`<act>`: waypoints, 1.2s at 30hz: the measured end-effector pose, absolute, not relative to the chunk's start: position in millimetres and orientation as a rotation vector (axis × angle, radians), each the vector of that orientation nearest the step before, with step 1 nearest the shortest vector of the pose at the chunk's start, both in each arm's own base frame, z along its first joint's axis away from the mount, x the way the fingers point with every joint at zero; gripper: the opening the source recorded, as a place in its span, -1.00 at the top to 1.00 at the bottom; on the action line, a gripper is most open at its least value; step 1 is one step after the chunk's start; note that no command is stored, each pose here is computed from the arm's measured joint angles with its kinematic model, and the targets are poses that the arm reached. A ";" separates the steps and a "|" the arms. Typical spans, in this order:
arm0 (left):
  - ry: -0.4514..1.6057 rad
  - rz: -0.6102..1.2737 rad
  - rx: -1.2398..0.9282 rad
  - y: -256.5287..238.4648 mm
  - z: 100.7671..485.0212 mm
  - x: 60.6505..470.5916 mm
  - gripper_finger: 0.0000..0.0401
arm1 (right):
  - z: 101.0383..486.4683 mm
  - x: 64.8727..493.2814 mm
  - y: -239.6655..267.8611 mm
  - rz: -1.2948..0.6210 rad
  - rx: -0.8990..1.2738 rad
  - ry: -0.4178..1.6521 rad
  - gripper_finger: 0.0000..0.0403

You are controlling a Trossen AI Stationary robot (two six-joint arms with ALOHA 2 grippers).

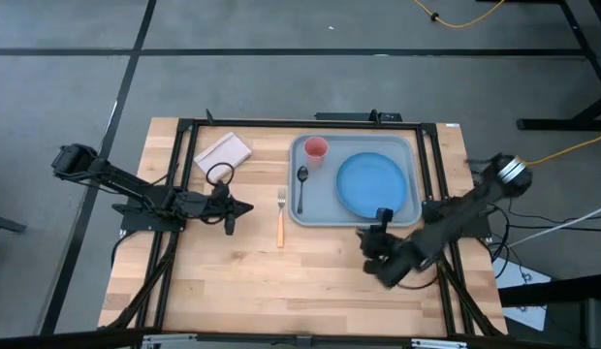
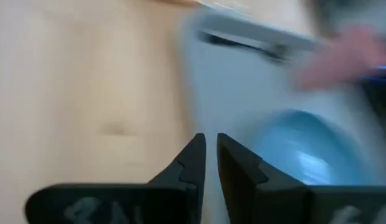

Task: Pick and place plate/cup/fork/spoon on tray
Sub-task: Put the yellow fork on the gray serving tray to the right of the black spoon

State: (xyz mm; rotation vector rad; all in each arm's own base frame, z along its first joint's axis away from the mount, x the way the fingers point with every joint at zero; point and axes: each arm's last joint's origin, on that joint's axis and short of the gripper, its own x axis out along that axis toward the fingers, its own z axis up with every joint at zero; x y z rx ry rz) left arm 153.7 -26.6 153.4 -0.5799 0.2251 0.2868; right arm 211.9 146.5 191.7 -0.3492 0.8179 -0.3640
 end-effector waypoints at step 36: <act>0.196 0.398 -0.500 -23.0 153.0 152.5 1.00 | 167.3 100.3 12.2 -0.086 0.014 0.084 0.77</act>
